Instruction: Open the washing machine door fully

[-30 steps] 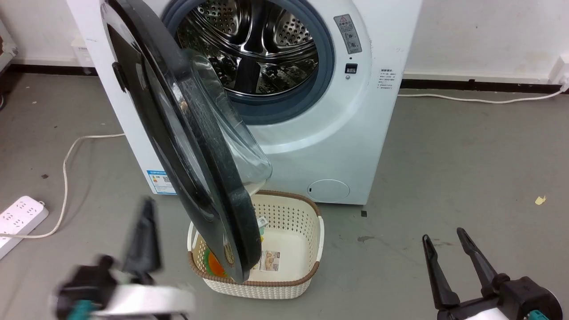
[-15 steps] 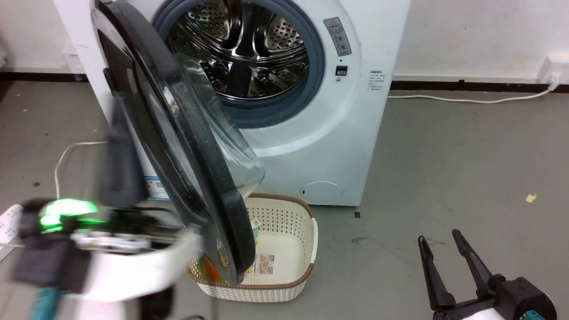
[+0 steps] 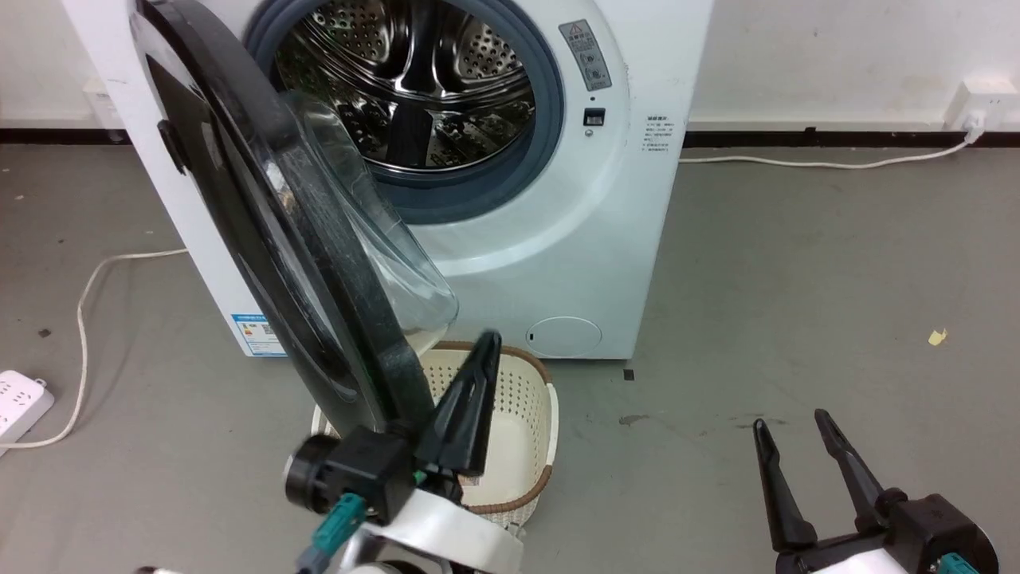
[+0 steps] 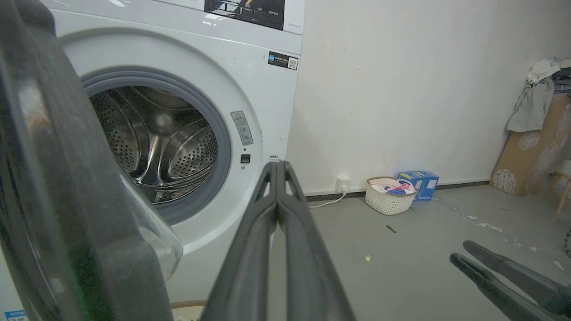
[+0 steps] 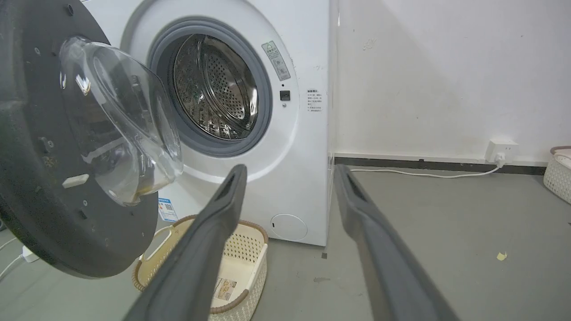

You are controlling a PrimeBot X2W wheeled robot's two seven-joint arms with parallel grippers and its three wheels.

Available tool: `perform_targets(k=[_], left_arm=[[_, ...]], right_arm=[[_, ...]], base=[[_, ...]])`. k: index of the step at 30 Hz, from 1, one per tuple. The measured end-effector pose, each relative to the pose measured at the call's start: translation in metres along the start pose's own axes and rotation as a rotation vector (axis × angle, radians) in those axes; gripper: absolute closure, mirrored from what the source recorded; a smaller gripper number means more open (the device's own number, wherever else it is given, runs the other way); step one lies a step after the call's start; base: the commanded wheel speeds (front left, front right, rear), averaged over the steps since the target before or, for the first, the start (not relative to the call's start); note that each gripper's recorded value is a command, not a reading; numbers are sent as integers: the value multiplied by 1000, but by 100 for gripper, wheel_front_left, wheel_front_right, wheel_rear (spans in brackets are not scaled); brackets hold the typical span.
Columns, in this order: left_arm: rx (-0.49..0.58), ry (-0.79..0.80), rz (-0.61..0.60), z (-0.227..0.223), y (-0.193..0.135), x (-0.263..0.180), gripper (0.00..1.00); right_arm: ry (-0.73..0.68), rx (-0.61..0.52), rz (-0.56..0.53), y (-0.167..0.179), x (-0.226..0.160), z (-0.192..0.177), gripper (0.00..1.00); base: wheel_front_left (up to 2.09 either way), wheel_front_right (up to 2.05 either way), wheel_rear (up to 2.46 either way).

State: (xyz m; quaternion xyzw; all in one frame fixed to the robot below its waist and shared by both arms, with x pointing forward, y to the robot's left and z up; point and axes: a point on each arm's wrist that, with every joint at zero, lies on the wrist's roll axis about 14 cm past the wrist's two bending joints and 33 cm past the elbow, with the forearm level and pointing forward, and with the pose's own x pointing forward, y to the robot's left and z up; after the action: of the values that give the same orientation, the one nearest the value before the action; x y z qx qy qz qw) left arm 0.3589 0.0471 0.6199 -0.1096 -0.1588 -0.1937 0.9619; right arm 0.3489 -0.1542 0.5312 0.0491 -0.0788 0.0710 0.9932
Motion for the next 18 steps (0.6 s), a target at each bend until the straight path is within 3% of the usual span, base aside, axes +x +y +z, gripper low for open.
perform_targets(k=[10, 18], left_arm=[[-35, 244, 97, -82, 25, -18, 100], [-19, 276, 191, -96, 57, -27, 100]], right_arm=[[23, 8, -17, -5, -1, -7, 0], [35, 20, 0, 0, 4, -12, 0]], base=[[0, 0, 0], [0, 0, 0]])
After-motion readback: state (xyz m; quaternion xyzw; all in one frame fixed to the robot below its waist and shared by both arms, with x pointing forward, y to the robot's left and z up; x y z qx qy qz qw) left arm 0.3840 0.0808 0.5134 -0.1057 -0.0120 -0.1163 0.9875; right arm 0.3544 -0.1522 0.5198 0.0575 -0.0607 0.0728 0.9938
